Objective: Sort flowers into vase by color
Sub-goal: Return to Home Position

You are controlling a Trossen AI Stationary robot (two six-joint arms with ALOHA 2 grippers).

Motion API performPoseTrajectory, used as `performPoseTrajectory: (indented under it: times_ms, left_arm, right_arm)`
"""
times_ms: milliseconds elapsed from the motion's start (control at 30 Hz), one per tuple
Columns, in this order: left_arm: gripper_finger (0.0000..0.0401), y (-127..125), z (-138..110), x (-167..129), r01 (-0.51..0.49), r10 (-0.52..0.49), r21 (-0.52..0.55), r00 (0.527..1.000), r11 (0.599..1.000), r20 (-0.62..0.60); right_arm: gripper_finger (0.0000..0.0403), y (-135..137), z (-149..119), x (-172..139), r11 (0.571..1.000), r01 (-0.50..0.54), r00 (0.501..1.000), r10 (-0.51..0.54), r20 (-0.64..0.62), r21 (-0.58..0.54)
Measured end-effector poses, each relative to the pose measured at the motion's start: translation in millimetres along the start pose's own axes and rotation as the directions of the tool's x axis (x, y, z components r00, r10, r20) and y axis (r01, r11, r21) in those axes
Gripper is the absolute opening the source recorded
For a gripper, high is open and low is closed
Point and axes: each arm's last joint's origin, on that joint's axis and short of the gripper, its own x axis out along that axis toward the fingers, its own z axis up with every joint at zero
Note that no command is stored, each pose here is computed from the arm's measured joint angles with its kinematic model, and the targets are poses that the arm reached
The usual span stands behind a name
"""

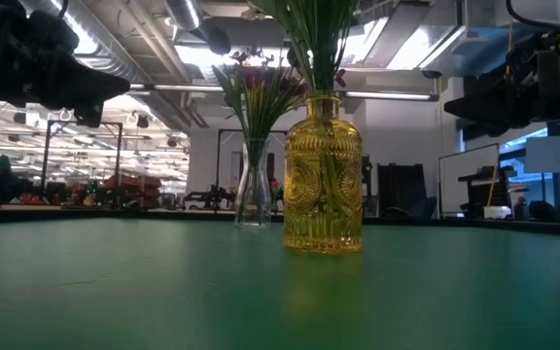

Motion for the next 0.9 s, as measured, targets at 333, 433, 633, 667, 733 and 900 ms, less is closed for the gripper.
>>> performPoseTrajectory:
  times_ms: [333, 433, 633, 667, 733, 900]
  left_arm:
    - [0.0, 0.0, 0.0, 0.0, 0.0, 0.0, 0.001, 1.0, 1.0, 0.0]
    - [0.0, 0.0, 0.0, 0.0, 0.0, 0.0, 0.001, 1.0, 1.0, 0.0]
    - [0.0, 0.0, 0.0, 0.0, 0.0, 0.0, 0.001, 1.0, 1.0, 0.0]
    - [0.0, 0.0, 0.0, 0.0, 0.0, 0.0, 0.001, 1.0, 1.0, 0.0]
    - [0.0, 0.0, 0.0, 0.0, 0.0, 0.0, 0.001, 1.0, 1.0, 0.0]
    - [0.0, 0.0, 0.1, 0.0, 0.0, 0.0, 0.001, 1.0, 1.0, 0.001]
  right_arm:
    - [0.0001, -0.1, 0.2, 0.1, 1.0, 0.004, 1.0, -0.004, 0.005, 0.0]
    - [0.0001, -0.1, 0.3, 0.0, 1.0, 0.004, 1.0, -0.004, 0.006, 0.0]
    - [0.0001, -0.1, -0.1, 0.1, 1.0, 0.004, 1.0, -0.004, 0.003, 0.0]
    - [0.0001, -0.1, -0.1, 0.1, 1.0, 0.004, 1.0, -0.004, 0.003, 0.0]
    - [0.0001, -0.1, -0.1, 0.1, 1.0, 0.004, 1.0, -0.004, 0.003, 0.0]
    - [0.0001, -0.1, -0.3, 0.1, 1.0, 0.004, 1.0, -0.004, 0.002, -0.001]
